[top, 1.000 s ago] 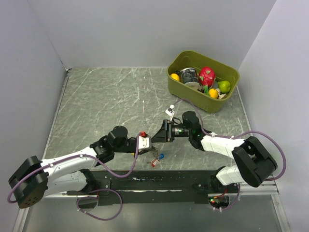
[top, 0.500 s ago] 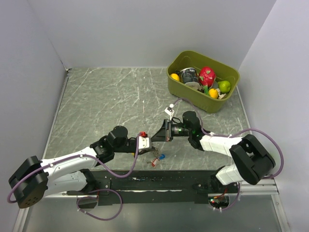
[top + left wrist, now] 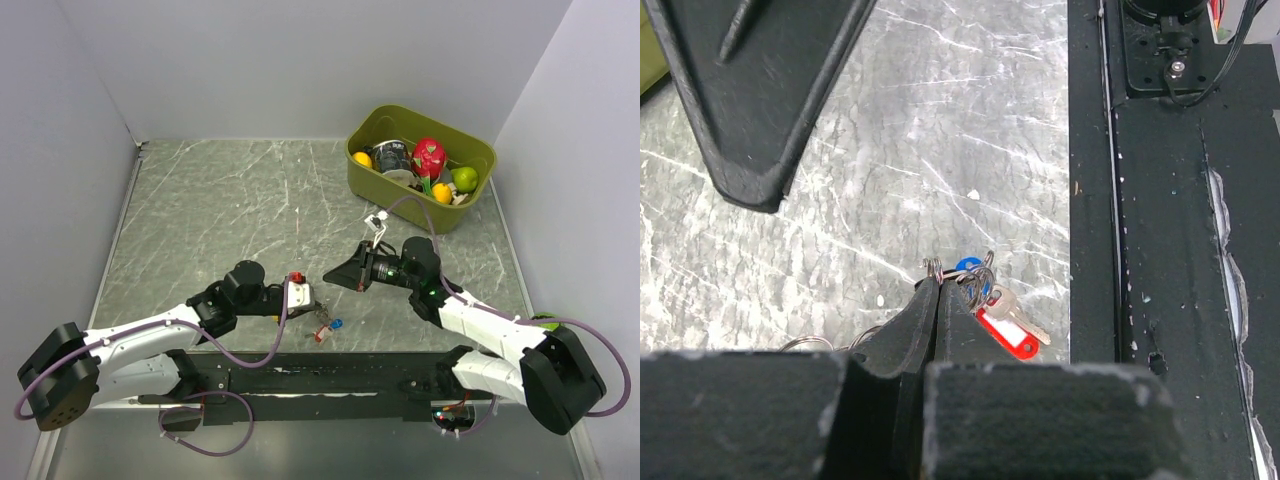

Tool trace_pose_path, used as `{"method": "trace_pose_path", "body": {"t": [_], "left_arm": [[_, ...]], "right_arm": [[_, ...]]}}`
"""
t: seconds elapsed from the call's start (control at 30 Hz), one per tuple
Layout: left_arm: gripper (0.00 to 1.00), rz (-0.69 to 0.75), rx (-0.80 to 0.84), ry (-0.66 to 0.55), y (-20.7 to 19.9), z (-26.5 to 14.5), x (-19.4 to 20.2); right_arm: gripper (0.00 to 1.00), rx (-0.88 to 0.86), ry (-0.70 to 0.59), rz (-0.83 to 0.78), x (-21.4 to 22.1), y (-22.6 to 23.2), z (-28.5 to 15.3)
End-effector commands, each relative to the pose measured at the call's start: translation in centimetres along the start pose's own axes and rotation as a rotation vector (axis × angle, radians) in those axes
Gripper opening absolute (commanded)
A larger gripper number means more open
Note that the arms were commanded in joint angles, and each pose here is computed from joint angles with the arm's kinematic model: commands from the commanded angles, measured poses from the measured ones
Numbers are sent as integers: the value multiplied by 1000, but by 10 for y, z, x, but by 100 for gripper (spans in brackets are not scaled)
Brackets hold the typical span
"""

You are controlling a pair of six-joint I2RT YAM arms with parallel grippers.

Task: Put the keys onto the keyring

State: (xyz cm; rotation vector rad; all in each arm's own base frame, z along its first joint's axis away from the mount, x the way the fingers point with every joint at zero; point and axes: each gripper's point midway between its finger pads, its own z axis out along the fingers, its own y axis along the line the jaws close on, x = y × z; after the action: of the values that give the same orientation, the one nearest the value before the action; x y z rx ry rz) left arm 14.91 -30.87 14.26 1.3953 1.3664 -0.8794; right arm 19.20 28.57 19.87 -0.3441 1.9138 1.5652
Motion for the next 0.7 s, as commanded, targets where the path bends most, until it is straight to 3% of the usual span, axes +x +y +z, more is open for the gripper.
{"method": "trace_pose_path", "body": {"t": [0.0, 0.13, 0.33, 0.43, 0.67], "left_arm": [[1, 47, -2, 1, 5, 3, -5], [1, 86, 11, 27, 12, 11, -8], [1, 143, 136, 106, 25, 49, -7], [1, 109, 208, 168, 20, 63, 9], [1, 125, 162, 132, 17, 59, 13]], "right_arm": [[0, 75, -9, -28, 1, -18, -3], [0, 115, -8, -29, 1, -27, -7], [16, 230, -43, -3, 2, -49, -28], [29, 283, -63, 0, 0, -58, -40], [54, 369, -106, -17, -5, -68, -59]]}}
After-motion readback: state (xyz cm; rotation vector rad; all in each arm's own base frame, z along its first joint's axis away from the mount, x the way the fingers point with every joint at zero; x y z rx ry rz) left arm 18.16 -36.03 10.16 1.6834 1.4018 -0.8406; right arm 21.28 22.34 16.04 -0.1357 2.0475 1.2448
